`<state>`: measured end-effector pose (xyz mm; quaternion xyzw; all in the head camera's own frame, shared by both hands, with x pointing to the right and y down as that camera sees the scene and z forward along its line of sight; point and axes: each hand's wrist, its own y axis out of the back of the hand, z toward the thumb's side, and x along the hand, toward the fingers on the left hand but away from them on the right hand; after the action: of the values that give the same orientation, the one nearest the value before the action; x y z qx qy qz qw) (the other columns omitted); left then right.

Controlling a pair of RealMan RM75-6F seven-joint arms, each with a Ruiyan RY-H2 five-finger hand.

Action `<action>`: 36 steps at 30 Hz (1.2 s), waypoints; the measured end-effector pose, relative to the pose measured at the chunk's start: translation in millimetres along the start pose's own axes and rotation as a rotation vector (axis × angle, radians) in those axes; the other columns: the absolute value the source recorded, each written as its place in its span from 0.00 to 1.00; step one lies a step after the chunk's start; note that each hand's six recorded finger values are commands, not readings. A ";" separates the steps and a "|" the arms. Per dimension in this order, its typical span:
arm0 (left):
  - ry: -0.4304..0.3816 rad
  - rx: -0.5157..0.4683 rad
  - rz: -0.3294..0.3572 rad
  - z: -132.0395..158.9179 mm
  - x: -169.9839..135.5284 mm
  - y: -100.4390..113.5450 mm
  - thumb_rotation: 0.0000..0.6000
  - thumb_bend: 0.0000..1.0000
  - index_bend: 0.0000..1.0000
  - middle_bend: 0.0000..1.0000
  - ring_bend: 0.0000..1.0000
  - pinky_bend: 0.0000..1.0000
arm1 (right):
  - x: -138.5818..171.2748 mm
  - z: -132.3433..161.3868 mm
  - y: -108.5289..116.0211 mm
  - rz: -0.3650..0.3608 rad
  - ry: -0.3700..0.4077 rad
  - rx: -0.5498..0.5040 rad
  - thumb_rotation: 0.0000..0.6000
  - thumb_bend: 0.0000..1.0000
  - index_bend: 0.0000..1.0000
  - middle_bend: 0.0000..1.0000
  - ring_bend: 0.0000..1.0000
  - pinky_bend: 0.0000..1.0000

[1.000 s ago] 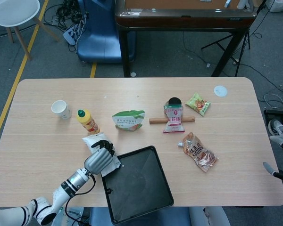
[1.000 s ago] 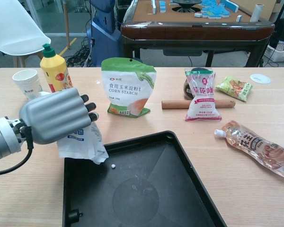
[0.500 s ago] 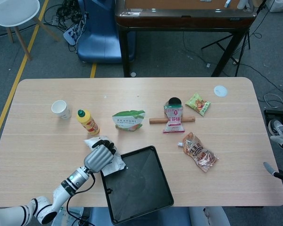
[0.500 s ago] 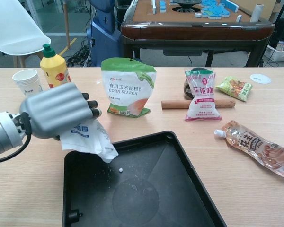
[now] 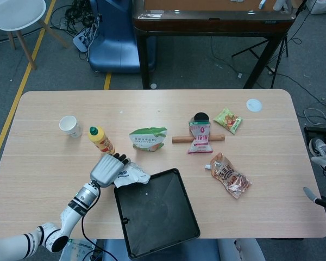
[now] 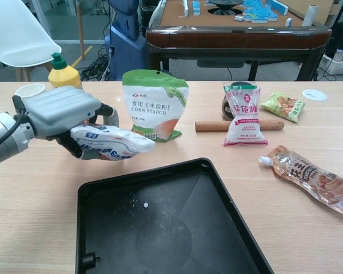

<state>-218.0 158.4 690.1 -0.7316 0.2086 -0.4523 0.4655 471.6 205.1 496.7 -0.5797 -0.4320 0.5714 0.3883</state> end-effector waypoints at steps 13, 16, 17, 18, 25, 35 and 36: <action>0.125 -0.516 -0.078 -25.7 6.4 -7.1 1.00 0.22 0.41 0.62 0.53 0.68 | -0.5 0.2 -1.3 0.006 0.000 0.000 1.00 0.19 0.24 0.26 0.20 0.21; 0.138 -0.593 -0.095 -29.6 6.6 -11.5 1.00 0.22 0.40 0.62 0.53 0.68 | -0.8 0.6 -2.1 0.008 0.000 0.000 1.00 0.20 0.24 0.26 0.20 0.21; 0.142 -0.613 -0.100 -30.8 6.6 -13.1 1.00 0.22 0.40 0.62 0.53 0.68 | -0.8 0.7 -2.3 0.008 0.000 0.000 1.00 0.20 0.24 0.26 0.20 0.21; 0.146 -0.629 -0.106 -32.0 6.5 -14.8 1.00 0.22 0.40 0.62 0.53 0.67 | -0.9 0.6 -2.5 0.009 0.000 0.000 1.00 0.20 0.24 0.26 0.20 0.21; 0.159 -0.653 -0.121 -38.9 7.5 -25.9 1.00 0.22 0.39 0.60 0.51 0.64 | -2.0 1.4 -3.7 0.014 0.000 0.002 1.00 0.19 0.24 0.26 0.20 0.21; 0.143 -0.712 -0.170 -32.0 8.9 -35.2 1.00 0.22 0.26 0.40 0.37 0.52 | -2.6 0.4 -4.0 0.015 -0.005 0.003 1.00 0.19 0.24 0.26 0.20 0.21; 0.142 -0.718 -0.174 -31.5 9.0 -35.7 1.00 0.22 0.23 0.38 0.34 0.50 | -2.6 0.2 -3.9 0.015 -0.005 0.003 1.00 0.19 0.24 0.26 0.20 0.21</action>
<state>-244.5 153.5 730.3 -0.8301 0.3227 -0.4378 0.1233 471.3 203.9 501.1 -0.5808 -0.4278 0.5765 0.3838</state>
